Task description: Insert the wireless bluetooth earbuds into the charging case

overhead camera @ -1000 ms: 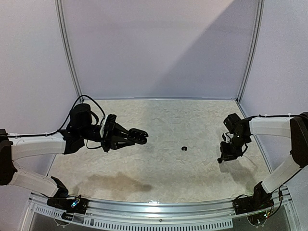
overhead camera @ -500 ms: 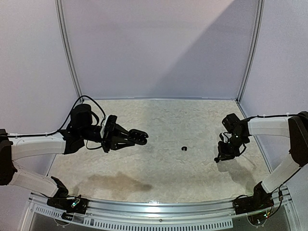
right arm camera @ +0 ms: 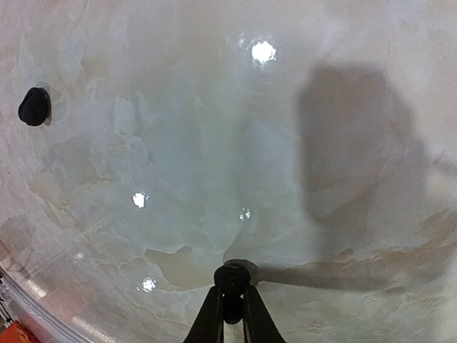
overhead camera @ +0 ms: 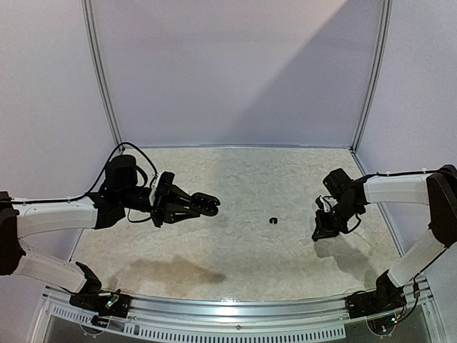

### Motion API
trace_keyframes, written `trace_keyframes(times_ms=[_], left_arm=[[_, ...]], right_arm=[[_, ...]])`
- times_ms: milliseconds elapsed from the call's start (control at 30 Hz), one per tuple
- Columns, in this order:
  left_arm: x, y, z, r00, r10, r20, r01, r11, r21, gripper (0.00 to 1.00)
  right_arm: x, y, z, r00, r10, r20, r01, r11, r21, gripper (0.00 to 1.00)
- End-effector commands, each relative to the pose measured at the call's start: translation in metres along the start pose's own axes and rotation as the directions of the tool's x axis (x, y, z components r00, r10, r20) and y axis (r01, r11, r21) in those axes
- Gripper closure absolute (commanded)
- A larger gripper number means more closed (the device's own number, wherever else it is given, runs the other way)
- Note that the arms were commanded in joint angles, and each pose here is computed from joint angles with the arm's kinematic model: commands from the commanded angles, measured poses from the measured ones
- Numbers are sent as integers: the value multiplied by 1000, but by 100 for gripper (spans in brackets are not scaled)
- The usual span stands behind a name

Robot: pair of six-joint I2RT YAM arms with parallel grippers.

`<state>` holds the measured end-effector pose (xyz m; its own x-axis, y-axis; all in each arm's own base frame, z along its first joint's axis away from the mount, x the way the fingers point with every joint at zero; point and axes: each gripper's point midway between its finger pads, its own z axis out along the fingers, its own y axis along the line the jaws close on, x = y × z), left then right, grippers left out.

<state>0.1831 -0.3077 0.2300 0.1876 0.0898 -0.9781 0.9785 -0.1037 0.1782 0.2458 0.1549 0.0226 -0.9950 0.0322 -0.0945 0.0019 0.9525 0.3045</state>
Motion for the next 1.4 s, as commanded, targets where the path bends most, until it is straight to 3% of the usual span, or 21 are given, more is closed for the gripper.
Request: trace_keyframes(times_ms=[0, 267, 433, 567, 667, 767, 900, 967, 1100, 1367], left_arm=[[-3, -5, 3, 1000, 12, 0, -12, 1000, 17, 100], [-1, -6, 3, 1000, 10, -4, -10, 1000, 21, 100], [-3, -8, 3, 1000, 17, 7, -17, 999, 40, 100], [-6, -12, 4, 999, 34, 21, -36, 997, 69, 100], [-9, -14, 5, 999, 34, 29, -36, 996, 82, 100], [-11, -13, 6, 1000, -3, 28, 1, 997, 82, 100], [-12, -11, 7, 998, -67, 21, 66, 995, 72, 100], [-12, -9, 7, 995, -96, 17, 95, 994, 60, 100], [-13, -6, 8, 991, -132, 16, 131, 991, 37, 100], [-12, 2, 8, 982, -186, 11, 186, 982, -16, 100]], right_arm=[[14, -7, 6, 999, 12, -51, -11, 1000, 24, 92], [17, 1, -11, 999, -34, -24, 34, 999, 13, 100], [-10, 55, -65, 958, -230, 173, 248, 965, -87, 100], [-25, 127, -132, 810, -412, 418, 507, 850, -145, 100], [-9, 198, -177, 578, -560, 594, 754, 644, -126, 100], [21, 266, -214, 302, -615, 729, 923, 379, -62, 100], [49, 315, -226, 123, -669, 733, 983, 182, 1, 100], [62, 333, -211, 44, -718, 694, 996, 83, 23, 100], [77, 351, -196, -50, -736, 675, 999, -32, 39, 100], [74, 357, -184, -74, -755, 651, 997, -44, 61, 100]])
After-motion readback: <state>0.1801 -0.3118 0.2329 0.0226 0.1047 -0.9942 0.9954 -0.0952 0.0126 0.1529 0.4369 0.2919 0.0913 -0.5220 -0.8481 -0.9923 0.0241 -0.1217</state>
